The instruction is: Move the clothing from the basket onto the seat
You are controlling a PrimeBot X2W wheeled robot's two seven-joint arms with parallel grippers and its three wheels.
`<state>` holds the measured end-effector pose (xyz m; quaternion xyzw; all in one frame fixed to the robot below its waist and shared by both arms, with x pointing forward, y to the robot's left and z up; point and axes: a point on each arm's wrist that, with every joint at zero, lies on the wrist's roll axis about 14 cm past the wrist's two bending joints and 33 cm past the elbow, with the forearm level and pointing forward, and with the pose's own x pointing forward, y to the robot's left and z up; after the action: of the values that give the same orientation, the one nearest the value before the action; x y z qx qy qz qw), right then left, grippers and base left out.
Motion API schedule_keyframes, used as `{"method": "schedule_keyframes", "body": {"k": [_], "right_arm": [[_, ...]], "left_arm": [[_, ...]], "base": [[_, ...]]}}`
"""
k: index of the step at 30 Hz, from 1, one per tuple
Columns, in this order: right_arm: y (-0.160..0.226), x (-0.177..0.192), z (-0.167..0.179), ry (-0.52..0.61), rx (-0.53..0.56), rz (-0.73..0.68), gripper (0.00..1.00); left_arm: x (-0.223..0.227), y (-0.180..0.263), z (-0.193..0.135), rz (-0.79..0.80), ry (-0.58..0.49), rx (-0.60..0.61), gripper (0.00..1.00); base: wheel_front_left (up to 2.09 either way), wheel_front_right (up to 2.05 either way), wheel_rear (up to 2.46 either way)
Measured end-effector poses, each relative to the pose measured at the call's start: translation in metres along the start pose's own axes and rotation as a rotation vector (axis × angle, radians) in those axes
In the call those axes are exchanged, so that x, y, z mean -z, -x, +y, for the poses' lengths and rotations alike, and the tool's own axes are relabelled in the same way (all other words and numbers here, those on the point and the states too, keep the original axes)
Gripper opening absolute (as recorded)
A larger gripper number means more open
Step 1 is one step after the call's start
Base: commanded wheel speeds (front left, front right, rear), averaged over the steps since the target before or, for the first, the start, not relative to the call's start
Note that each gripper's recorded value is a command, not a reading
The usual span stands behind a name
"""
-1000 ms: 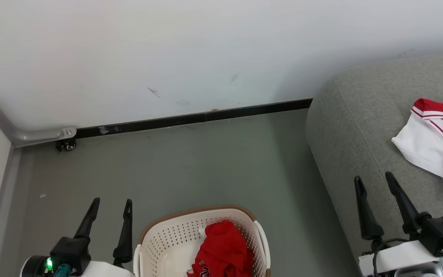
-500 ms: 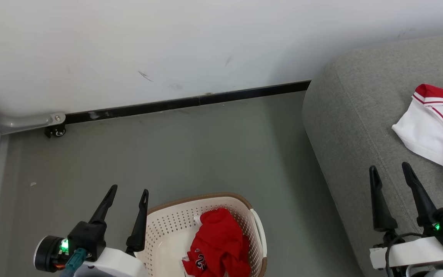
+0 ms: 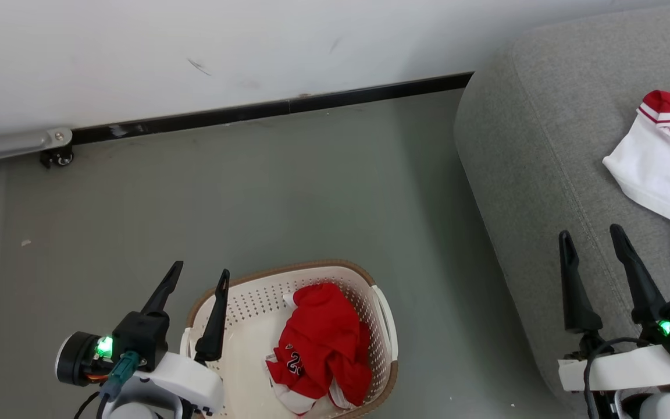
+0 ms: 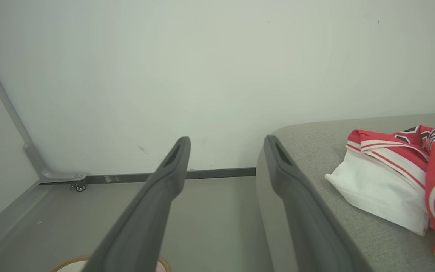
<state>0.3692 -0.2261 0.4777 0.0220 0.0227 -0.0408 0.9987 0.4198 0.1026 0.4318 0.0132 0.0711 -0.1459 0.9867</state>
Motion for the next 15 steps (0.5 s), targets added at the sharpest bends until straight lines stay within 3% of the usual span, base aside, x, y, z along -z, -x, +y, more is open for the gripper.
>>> {"method": "schedule_keyframes", "body": {"k": [15], "right_arm": [[-0.038,0.006,-0.004,0.023,0.01,0.0,1.0]], "left_arm": [[0.042,-0.037,-0.01,0.095,-0.024,0.069,1.0]], "base": [[0.0,0.0,0.0]]}}
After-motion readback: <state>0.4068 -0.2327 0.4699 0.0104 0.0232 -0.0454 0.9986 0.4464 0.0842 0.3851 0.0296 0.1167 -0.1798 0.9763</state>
